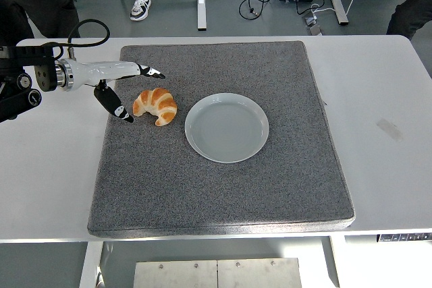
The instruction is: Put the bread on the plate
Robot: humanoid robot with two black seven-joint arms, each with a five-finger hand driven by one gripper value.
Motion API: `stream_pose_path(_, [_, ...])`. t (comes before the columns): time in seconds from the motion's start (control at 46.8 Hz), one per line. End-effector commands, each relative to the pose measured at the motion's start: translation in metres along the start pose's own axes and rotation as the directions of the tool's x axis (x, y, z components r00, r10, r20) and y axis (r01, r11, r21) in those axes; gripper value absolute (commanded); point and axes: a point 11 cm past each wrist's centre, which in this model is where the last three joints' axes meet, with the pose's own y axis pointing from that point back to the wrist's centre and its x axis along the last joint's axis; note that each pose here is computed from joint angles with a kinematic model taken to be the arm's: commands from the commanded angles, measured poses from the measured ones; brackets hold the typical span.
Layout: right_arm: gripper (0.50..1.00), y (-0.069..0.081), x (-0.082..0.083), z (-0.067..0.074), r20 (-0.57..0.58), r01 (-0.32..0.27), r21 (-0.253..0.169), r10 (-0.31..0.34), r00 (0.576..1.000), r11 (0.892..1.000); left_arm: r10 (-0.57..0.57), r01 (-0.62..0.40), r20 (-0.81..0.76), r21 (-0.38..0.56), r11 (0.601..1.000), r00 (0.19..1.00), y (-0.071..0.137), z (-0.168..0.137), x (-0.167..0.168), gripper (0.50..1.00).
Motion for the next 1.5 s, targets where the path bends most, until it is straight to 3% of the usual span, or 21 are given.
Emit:
stream_pose_path(0.0, [1.0,0.0,0.0,0.0,0.0,-0.001,0.0,0.001,1.0,1.0,-0.007,0.007,-0.006,0.0,1.0,1.0,-0.005,-0.001,-0.006,0.984])
stream_pose_path(0.427, [1.0,0.0,0.0,0.0,0.0,-0.001,0.0,0.001,1.0,1.0,0.007,-0.007,0.033,0.027,1.0,0.999,-0.027,-0.004,-0.021,0.975])
stream_pose_path(0.513, [1.0,0.0,0.0,0.0,0.0,-0.001,0.0,0.001,1.0,1.0,0.005,-0.005,0.035,0.016,1.0,0.999,-0.034,0.0,-0.03,0.951])
stream_pose_path(0.556, [1.0,0.0,0.0,0.0,0.001,0.001,0.0,-0.001,1.0,1.0,0.008,-0.008,0.038,0.015,1.0,0.999,-0.036,0.0,-0.032,0.928])
stream_pose_path(0.62, [1.0,0.0,0.0,0.0,0.0,-0.001,0.0,0.001,1.0,1.0,0.017,-0.019,0.052,0.022,1.0,0.999,-0.039,-0.001,-0.034,0.828])
stream_pose_path(0.812, [1.0,0.0,0.0,0.0,0.0,-0.001,0.0,0.001,1.0,1.0,0.03,-0.033,0.088,0.04,0.999,0.996,-0.043,-0.005,-0.036,0.751])
stream_pose_path(1.004, [1.0,0.0,0.0,0.0,0.001,0.001,0.0,-0.001,1.0,1.0,0.056,-0.057,0.102,0.009,0.998,0.993,-0.047,0.002,-0.034,0.5])
stream_pose_path(1.474, [1.0,0.0,0.0,0.0,0.0,-0.001,0.0,0.001,1.0,1.0,0.126,-0.117,0.138,-0.067,0.991,0.982,-0.042,0.018,0.0,0.5])
